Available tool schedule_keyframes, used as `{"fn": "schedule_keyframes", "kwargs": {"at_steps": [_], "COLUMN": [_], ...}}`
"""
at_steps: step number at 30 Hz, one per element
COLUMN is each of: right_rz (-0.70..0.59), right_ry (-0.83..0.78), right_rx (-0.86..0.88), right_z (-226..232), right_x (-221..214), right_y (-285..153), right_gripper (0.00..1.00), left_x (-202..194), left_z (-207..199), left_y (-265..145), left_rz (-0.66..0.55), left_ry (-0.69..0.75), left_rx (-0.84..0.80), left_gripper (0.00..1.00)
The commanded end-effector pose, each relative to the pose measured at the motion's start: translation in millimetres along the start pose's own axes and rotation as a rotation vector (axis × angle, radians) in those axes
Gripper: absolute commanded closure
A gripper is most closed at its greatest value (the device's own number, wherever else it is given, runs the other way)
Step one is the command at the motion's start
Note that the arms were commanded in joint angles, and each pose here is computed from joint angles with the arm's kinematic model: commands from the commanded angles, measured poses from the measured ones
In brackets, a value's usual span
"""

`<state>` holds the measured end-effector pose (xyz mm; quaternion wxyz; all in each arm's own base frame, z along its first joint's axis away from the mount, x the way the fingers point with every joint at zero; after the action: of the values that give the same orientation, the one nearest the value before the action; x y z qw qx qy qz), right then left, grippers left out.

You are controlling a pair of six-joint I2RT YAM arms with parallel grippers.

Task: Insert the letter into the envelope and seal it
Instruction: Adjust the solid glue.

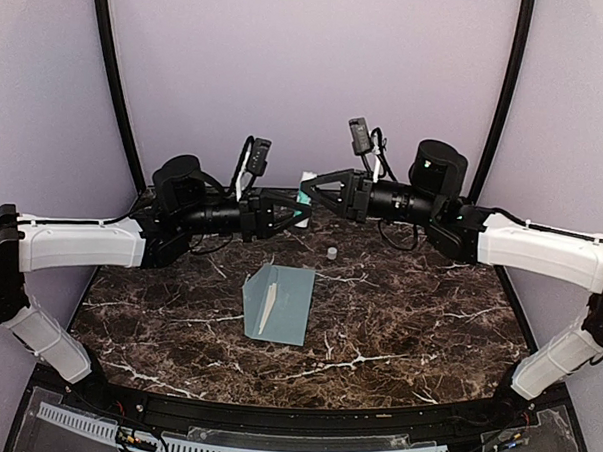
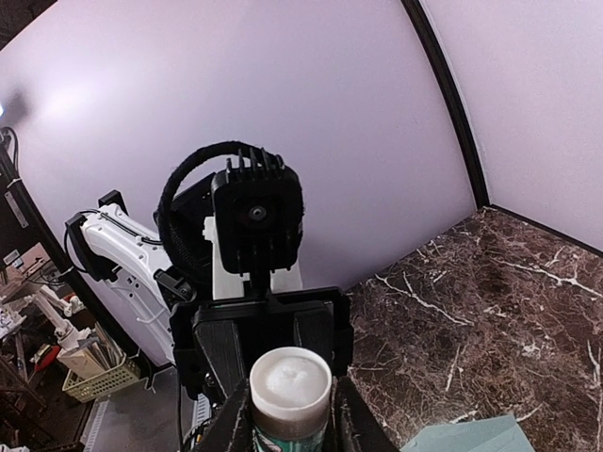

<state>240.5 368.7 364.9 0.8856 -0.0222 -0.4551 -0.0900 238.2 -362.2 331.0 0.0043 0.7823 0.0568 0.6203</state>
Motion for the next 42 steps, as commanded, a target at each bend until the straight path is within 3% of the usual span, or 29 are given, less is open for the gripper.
{"fn": "schedule_keyframes", "kwargs": {"at_steps": [1, 6, 14, 16, 20, 24, 28, 31, 34, 42], "right_rz": [-0.02, -0.002, -0.017, -0.029, -0.049, -0.073, -0.087, -0.086, -0.079, -0.055], "right_ry": [-0.015, 0.002, 0.012, 0.015, 0.015, 0.004, -0.001, 0.0, 0.0, -0.002], "right_rx": [0.038, 0.042, 0.038, 0.02, -0.02, -0.075, -0.11, -0.125, -0.119, -0.052], "right_z": [7.4, 4.1, 4.6, 2.7, -2.0, -6.2, -9.3, -12.3, -11.8, -3.1], "right_x": [10.4, 6.8, 9.4, 11.1, 15.3, 19.5, 21.8, 20.8, 20.1, 19.0], "right_y": [2.6, 5.6, 4.8, 3.3, -0.1, -4.5, -6.9, -6.8, -6.1, -9.7], "right_gripper": [0.73, 0.76, 0.92, 0.94, 0.95, 0.96, 0.96, 0.96, 0.96, 0.96], "left_x": [8.5, 8.2, 6.8, 6.1, 0.3, -9.4, -15.8, -16.8, -14.6, -9.5], "left_z": [-9.9, -11.2, -9.2, -7.9, -1.5, 6.0, 14.9, 19.7, 19.6, 6.1], "left_y": [1.1, 2.6, 3.8, 3.8, 3.7, 2.0, 1.2, 2.0, 3.4, 8.8], "left_rz": [-0.013, -0.011, -0.009, -0.007, 0.021, 0.064, 0.117, 0.136, 0.128, 0.083], "left_ry": [0.039, 0.04, 0.036, 0.035, 0.019, 0.01, 0.022, 0.045, 0.048, 0.015], "left_rx": [-0.034, -0.032, -0.022, -0.014, 0.026, 0.084, 0.167, 0.221, 0.218, 0.111], "left_gripper": [1.0, 1.0, 0.98, 0.88, 0.45, 0.32, 0.31, 0.36, 0.46, 0.53]}}
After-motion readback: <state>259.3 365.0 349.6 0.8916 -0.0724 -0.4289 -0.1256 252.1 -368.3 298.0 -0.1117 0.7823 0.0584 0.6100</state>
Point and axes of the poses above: each gripper's point midway between its finger pads, its own y axis out along the fingers, its own z axis along the line the jaws close on, x = y × z, the point moved 3 cm from there along -y, back along the fingers, and after that the axes turned 11 degrees about y, right-handed, at the moved point
